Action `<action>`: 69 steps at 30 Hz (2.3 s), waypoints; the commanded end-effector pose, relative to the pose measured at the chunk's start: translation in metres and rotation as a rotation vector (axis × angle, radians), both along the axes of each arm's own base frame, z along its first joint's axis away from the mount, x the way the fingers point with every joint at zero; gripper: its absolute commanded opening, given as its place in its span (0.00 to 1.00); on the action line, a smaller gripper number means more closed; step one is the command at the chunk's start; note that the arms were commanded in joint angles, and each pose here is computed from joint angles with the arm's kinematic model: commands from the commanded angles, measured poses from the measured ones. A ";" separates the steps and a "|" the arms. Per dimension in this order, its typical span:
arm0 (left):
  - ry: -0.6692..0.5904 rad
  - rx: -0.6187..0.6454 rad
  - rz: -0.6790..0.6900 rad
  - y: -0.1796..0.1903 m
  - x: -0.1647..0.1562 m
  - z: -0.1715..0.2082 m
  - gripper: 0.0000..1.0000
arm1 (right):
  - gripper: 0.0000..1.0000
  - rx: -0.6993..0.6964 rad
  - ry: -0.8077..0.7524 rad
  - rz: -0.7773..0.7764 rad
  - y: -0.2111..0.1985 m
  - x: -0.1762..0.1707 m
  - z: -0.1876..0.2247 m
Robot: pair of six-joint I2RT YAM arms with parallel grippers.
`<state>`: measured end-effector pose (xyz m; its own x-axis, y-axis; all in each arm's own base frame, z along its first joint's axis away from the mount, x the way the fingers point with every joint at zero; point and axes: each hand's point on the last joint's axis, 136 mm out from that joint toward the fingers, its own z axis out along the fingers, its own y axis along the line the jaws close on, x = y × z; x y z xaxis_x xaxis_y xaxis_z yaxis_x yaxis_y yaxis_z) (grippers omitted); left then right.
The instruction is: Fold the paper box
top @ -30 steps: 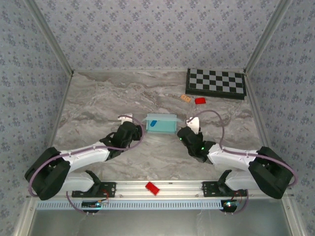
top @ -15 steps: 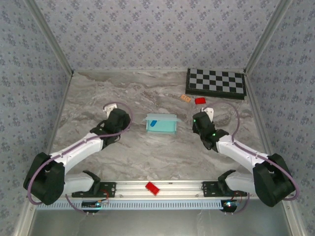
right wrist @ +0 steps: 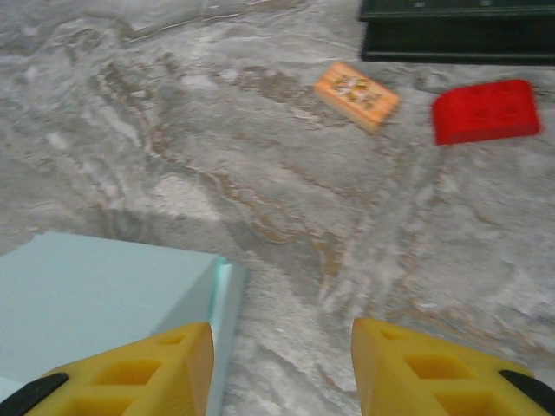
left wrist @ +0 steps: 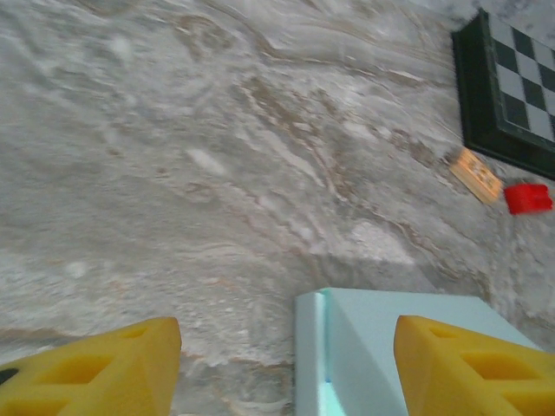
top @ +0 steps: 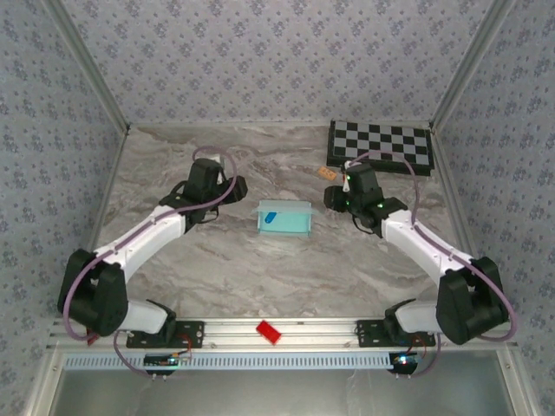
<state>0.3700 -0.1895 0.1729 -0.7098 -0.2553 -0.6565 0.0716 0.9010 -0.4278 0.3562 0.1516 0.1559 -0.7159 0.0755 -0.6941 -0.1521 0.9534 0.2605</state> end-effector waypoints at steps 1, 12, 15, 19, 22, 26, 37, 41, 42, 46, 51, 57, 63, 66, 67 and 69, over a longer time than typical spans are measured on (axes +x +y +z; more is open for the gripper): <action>0.022 -0.050 -0.137 -0.026 0.001 0.006 0.65 | 0.47 0.052 0.020 0.121 0.022 -0.001 0.008; 0.127 -0.095 -0.235 -0.050 -0.002 -0.020 0.61 | 0.49 0.122 0.097 0.242 0.051 -0.004 -0.006; 0.156 -0.106 -0.249 -0.054 -0.004 -0.029 0.58 | 0.50 0.136 0.121 0.270 0.057 -0.006 -0.011; 0.190 -0.118 -0.260 -0.058 -0.006 -0.040 0.56 | 0.50 0.150 0.152 0.291 0.062 -0.007 -0.019; 0.204 -0.118 -0.262 -0.059 -0.007 -0.046 0.55 | 0.50 0.146 0.166 0.294 0.064 -0.009 -0.025; 0.220 -0.110 -0.262 -0.059 -0.011 -0.053 0.55 | 0.50 0.138 0.188 0.292 0.063 -0.012 -0.033; 0.280 -0.077 -0.255 -0.059 -0.024 -0.079 0.53 | 0.49 0.123 0.249 0.281 0.064 -0.018 -0.059; 0.295 -0.059 -0.247 -0.057 -0.027 -0.087 0.53 | 0.49 0.107 0.271 0.268 0.062 -0.021 -0.069; 0.299 -0.056 -0.246 -0.057 -0.028 -0.089 0.53 | 0.48 0.104 0.275 0.265 0.061 -0.021 -0.071; 0.310 -0.052 -0.242 -0.057 -0.031 -0.096 0.53 | 0.48 0.094 0.308 0.244 0.058 -0.023 -0.084; 0.316 -0.057 -0.250 -0.062 -0.034 -0.102 0.51 | 0.47 0.086 0.336 0.230 0.057 -0.024 -0.095; 0.340 -0.071 -0.240 -0.066 -0.039 -0.114 0.48 | 0.43 0.086 0.355 0.231 0.059 -0.023 -0.105; 0.351 -0.061 -0.228 -0.068 -0.045 -0.117 0.42 | 0.37 0.091 0.374 0.245 0.063 -0.020 -0.112; 0.349 -0.042 -0.213 -0.065 -0.049 -0.120 0.41 | 0.34 0.088 0.386 0.255 0.066 -0.019 -0.116; 0.350 -0.041 -0.208 -0.065 -0.050 -0.121 0.39 | 0.34 0.089 0.390 0.258 0.067 -0.019 -0.117; 0.353 -0.043 -0.198 -0.065 -0.054 -0.123 0.38 | 0.33 0.082 0.397 0.271 0.070 -0.019 -0.120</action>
<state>0.3251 -0.2589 0.0558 -0.9254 -0.0977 -0.3663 0.1123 0.8522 -0.5110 0.3433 0.2209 0.0547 -0.9066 -0.0785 -0.4147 -0.2757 0.8542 0.4409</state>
